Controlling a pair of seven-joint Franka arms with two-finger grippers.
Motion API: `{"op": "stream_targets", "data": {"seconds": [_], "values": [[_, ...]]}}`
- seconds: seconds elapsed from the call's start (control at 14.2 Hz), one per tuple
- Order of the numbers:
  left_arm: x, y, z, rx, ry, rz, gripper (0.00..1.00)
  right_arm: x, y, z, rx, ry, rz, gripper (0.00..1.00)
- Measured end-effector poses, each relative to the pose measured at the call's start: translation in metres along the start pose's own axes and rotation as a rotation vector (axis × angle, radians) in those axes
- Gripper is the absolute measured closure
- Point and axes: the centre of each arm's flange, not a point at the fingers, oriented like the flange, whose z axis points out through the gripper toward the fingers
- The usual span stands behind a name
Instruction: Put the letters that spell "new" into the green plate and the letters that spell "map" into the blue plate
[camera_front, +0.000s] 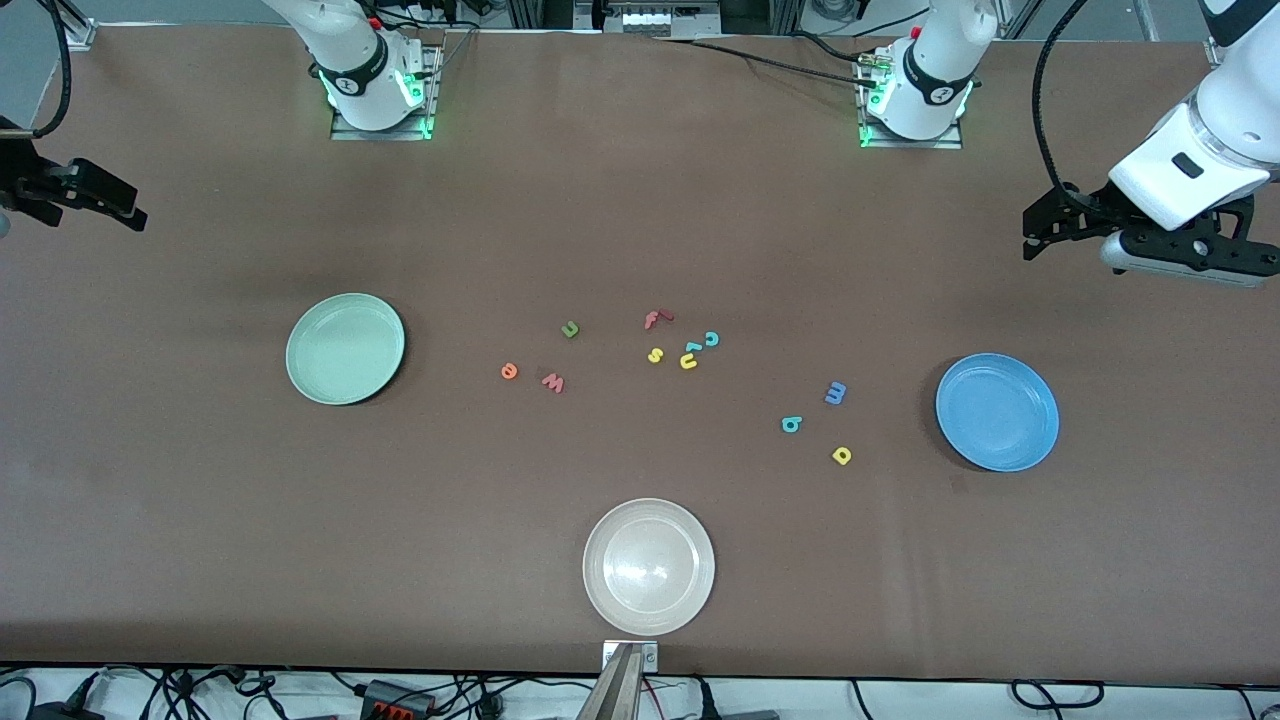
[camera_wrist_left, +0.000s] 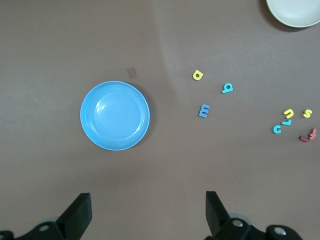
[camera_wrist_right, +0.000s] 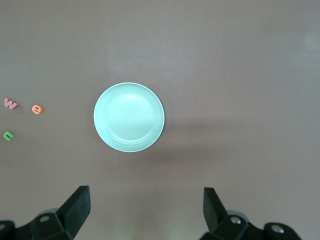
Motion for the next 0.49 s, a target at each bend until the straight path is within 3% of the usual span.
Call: {"op": "stream_targets", "data": {"seconds": [0.49], "values": [[0.0, 0.0, 0.0, 0.0, 0.0, 0.0, 0.0, -0.0007, -0.0003, 0.0058, 0.001, -0.013, 0.0, 0.0]]}}
